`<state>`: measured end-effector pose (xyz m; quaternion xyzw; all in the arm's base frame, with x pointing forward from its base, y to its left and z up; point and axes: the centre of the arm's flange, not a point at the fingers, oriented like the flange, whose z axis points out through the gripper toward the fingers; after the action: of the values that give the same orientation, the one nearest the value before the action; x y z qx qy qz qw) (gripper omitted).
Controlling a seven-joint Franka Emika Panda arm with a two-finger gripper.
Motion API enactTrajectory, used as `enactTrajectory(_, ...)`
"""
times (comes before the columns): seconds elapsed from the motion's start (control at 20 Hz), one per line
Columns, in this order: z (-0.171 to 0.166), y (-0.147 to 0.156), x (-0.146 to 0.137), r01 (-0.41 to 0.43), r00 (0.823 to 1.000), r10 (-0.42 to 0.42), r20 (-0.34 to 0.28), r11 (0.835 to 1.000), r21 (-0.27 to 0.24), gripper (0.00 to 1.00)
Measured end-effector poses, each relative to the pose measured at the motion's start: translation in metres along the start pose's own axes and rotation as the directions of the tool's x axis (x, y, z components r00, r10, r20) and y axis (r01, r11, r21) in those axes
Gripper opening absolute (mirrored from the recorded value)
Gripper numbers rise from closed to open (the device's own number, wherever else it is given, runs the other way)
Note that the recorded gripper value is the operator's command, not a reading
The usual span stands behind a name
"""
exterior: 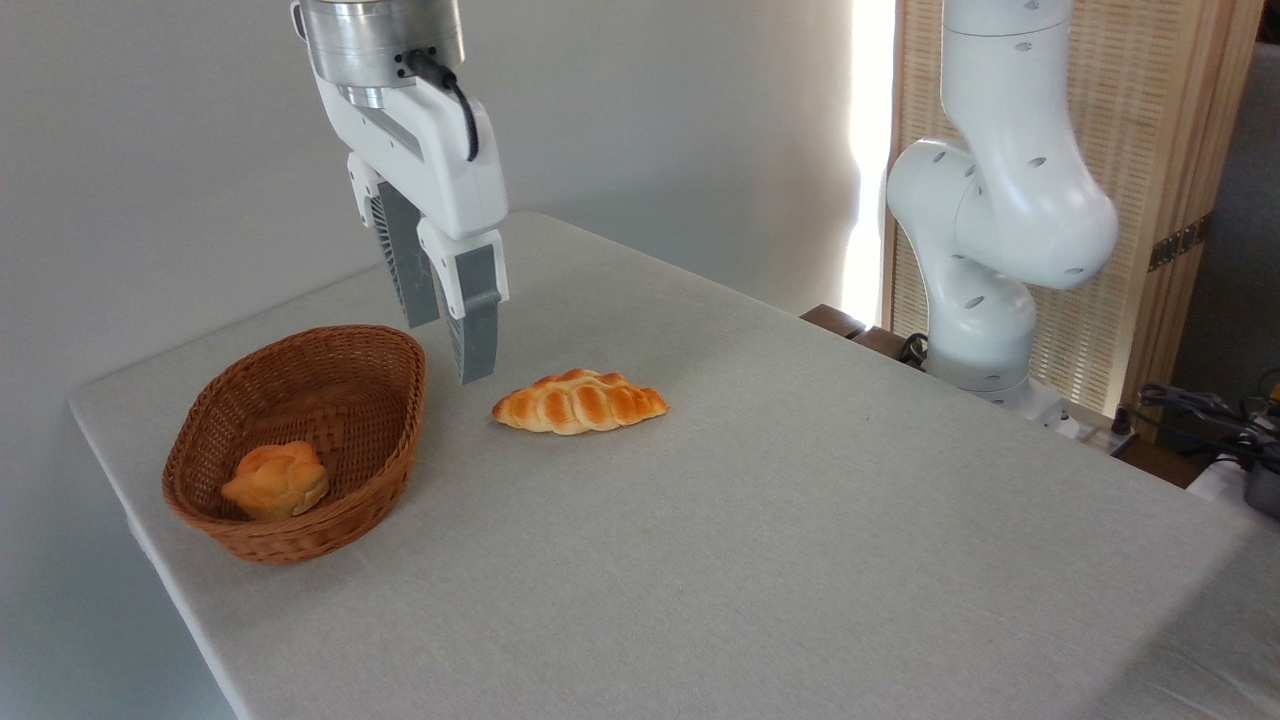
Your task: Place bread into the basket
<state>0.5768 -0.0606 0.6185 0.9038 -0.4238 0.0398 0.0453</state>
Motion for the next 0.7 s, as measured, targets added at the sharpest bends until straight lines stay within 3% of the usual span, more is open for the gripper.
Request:
enactTrajectory(0.5,0.002,-0.005,-0.009,0.037,0.999,-0.036,0.017,0.999,-0.017,1.0)
enactTrajectory(0.7,0.002,-0.011,-0.015,0.076,0.996,-0.076,0.043,0.997,0.01,1.0)
